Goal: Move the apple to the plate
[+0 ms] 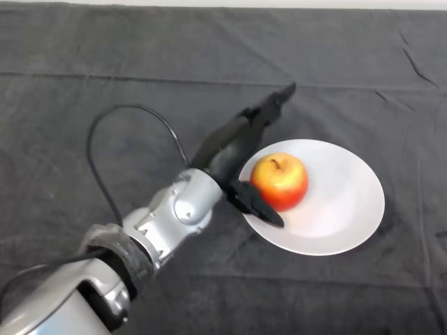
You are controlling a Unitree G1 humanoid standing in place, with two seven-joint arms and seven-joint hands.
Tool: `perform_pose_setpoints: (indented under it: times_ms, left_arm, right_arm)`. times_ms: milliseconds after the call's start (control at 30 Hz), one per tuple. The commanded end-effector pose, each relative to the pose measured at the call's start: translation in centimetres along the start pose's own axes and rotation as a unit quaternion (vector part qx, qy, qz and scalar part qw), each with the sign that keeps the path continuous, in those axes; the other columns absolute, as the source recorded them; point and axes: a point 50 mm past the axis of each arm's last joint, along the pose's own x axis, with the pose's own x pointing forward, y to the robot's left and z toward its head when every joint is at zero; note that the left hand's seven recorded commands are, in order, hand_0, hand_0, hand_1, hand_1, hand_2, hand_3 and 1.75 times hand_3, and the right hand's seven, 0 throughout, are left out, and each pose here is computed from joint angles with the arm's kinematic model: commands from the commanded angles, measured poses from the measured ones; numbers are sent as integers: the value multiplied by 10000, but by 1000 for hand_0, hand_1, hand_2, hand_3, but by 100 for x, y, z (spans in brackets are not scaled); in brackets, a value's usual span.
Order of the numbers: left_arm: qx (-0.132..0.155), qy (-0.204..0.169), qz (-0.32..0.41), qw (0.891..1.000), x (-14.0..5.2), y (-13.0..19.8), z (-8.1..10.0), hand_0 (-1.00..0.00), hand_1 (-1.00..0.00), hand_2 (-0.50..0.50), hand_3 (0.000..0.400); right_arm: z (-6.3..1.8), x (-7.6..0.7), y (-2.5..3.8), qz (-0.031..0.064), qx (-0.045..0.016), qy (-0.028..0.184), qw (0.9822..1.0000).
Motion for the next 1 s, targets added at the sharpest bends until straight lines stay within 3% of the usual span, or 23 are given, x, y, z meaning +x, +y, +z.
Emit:
perform_pose_setpoints:
  times_ms: [33,533,733,1000]
  left_arm:
    - [77,-288,322,9990,45,192,98,0,0,0,0]
    - [192,-754,1432,9866,-281,733,263,0,0,0,0]
    - [283,-840,1939,9770,-489,956,298,0,0,0,0]
    - [436,-729,2658,9603,-818,1329,208,0,0,0,0]
  right_arm:
    - [65,7,22,98,54,-187,9998]
    - [64,6,23,98,42,-184,9998]
    - [64,6,23,97,35,-182,9998]
    - [64,5,24,95,27,-179,9998]
